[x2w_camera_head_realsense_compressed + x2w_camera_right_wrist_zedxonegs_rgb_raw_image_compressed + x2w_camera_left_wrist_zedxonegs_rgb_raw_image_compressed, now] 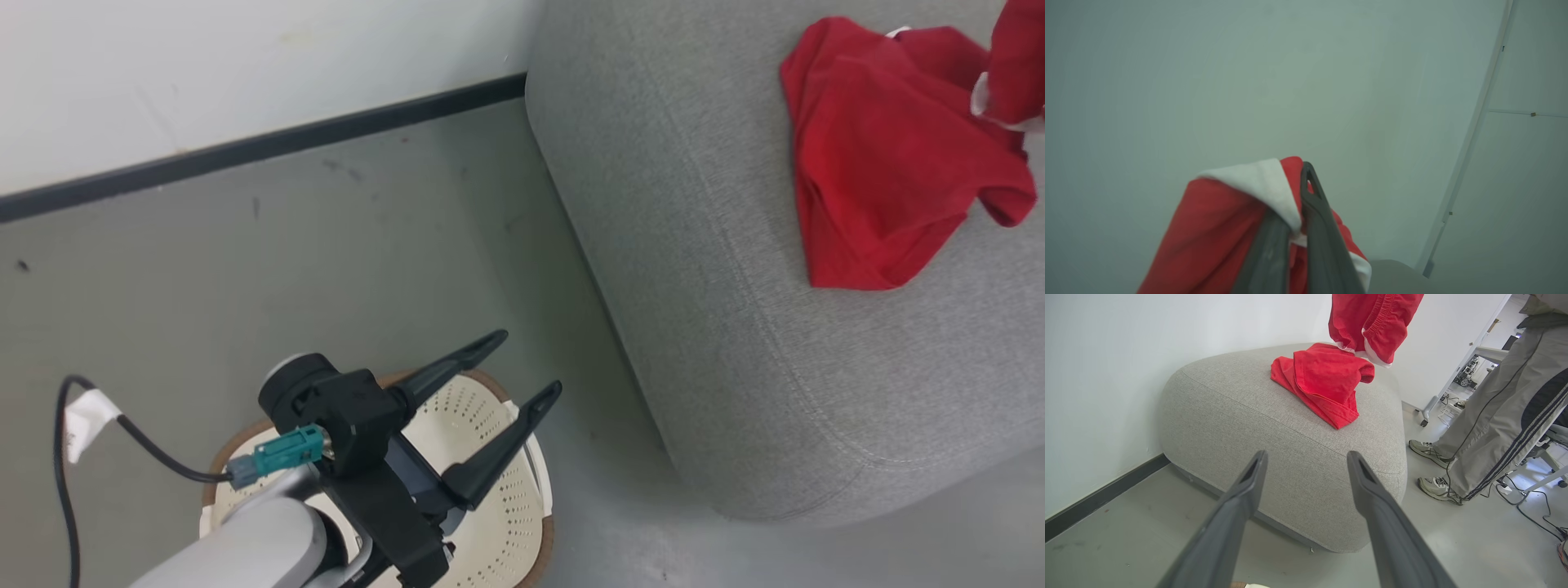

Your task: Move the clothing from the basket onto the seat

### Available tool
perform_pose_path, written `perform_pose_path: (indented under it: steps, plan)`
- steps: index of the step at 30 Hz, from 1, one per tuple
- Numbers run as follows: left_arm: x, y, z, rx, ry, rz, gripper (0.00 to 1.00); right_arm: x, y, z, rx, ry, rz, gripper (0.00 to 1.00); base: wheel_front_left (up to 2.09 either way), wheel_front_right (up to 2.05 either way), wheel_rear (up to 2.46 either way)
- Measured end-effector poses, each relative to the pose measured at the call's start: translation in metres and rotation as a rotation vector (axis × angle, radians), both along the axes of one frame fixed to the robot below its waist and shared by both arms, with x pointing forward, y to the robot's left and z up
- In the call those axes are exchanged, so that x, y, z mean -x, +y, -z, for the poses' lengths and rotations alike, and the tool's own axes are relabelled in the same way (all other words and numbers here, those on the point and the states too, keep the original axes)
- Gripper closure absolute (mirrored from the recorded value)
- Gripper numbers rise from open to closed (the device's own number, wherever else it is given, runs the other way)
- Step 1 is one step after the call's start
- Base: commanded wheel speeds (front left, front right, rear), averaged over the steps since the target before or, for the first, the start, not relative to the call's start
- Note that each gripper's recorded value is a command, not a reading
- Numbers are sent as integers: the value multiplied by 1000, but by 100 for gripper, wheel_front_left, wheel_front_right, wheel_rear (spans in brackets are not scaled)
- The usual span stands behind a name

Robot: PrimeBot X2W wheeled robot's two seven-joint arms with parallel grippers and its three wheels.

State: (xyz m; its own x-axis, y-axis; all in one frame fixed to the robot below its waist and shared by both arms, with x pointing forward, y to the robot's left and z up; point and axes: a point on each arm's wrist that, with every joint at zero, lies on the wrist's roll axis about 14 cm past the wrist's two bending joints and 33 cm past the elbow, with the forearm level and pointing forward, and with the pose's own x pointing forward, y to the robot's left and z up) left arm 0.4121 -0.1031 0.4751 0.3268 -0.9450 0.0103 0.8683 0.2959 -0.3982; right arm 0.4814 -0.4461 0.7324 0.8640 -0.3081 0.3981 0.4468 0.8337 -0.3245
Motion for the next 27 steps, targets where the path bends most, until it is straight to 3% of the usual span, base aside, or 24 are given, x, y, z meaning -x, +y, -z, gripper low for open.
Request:
perform_pose_path:
  steps: [9, 18, 27]
  plan:
    - [-20, 11, 20, 1, 36, -31, 0, -34, -4, 77, -40, 153, 38, 100, 0, 0, 0]
    - [-32, 26, 41, -21, 73, -75, 0, -67, 36, 212, -109, 498, -7, 100, 0, 0, 0]
    - [-42, 37, 45, -30, 66, -113, 0, -49, 28, 288, -230, 762, 93, 100, 0, 0, 0]
